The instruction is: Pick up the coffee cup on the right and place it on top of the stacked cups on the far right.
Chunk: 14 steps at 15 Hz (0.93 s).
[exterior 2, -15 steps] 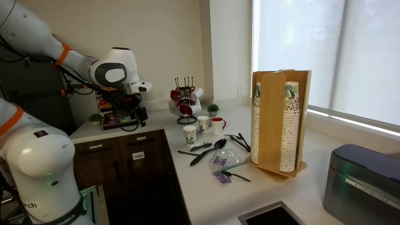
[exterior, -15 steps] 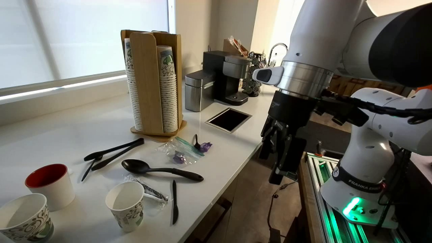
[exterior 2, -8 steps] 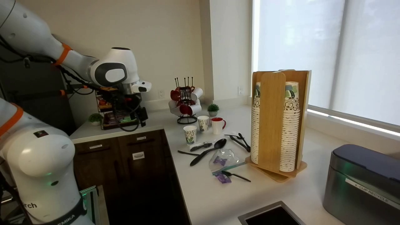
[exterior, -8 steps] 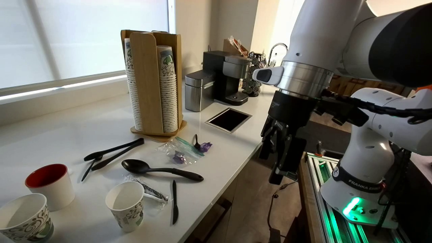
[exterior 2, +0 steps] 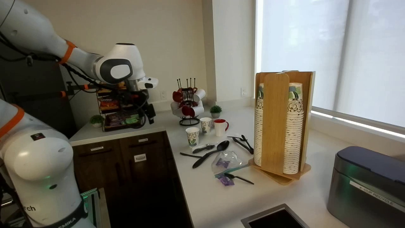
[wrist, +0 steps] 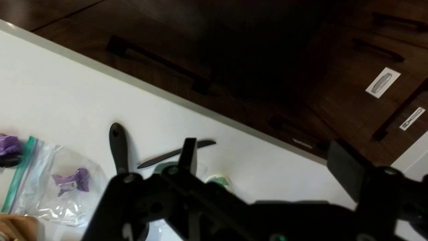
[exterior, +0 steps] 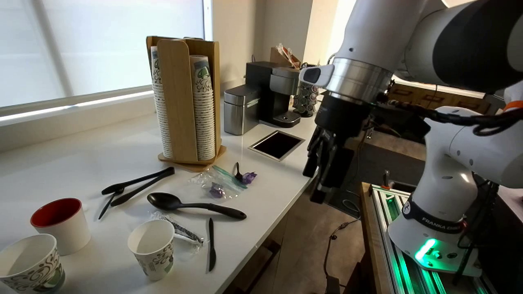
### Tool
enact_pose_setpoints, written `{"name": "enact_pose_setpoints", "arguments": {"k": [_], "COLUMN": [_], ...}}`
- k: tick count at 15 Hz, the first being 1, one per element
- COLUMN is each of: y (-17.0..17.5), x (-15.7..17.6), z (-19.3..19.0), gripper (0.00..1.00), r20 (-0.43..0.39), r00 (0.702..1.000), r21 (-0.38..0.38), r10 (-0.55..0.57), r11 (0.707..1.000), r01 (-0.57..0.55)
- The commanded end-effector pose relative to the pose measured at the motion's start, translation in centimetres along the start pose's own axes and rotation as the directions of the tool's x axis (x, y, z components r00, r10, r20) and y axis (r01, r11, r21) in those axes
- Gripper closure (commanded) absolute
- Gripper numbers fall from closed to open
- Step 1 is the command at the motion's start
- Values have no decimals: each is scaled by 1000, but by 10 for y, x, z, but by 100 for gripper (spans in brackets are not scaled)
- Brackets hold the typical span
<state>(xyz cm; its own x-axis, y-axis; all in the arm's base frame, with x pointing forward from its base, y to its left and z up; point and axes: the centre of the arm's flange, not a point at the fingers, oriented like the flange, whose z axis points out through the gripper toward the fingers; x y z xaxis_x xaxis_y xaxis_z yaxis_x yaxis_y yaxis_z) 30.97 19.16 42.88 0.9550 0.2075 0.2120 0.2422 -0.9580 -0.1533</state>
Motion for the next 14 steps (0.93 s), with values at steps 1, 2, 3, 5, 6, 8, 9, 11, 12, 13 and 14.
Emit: {"name": "enact_pose_setpoints", "arguments": {"k": [1, 2, 3, 5, 6, 8, 9, 11, 12, 13, 14], "y": [34, 44, 51, 55, 53, 50, 58, 57, 58, 59, 58], "x": [54, 74, 90, 124, 140, 158, 121, 133, 132, 131, 130], "z": [-5, -7, -6, -2, 2, 5, 2, 9, 9, 8, 5], "gripper": [0, 0, 0, 0, 0, 0, 0, 0, 0, 0, 0], "r20": [37, 46, 65, 143, 178, 221, 155, 168, 169, 167, 163], "r00": [997, 996, 996, 988, 983, 973, 986, 984, 983, 984, 984], "r21": [-20, -20, -2, 36, 32, 35, 28, 30, 30, 29, 29], "r10": [60, 71, 64, 51, 51, 59, 65, 66, 68, 68, 68], "r11": [998, 997, 998, 998, 998, 997, 997, 997, 997, 997, 997], "r01": [-60, -71, -64, -56, -57, -69, -70, -72, -74, -74, -73]}}
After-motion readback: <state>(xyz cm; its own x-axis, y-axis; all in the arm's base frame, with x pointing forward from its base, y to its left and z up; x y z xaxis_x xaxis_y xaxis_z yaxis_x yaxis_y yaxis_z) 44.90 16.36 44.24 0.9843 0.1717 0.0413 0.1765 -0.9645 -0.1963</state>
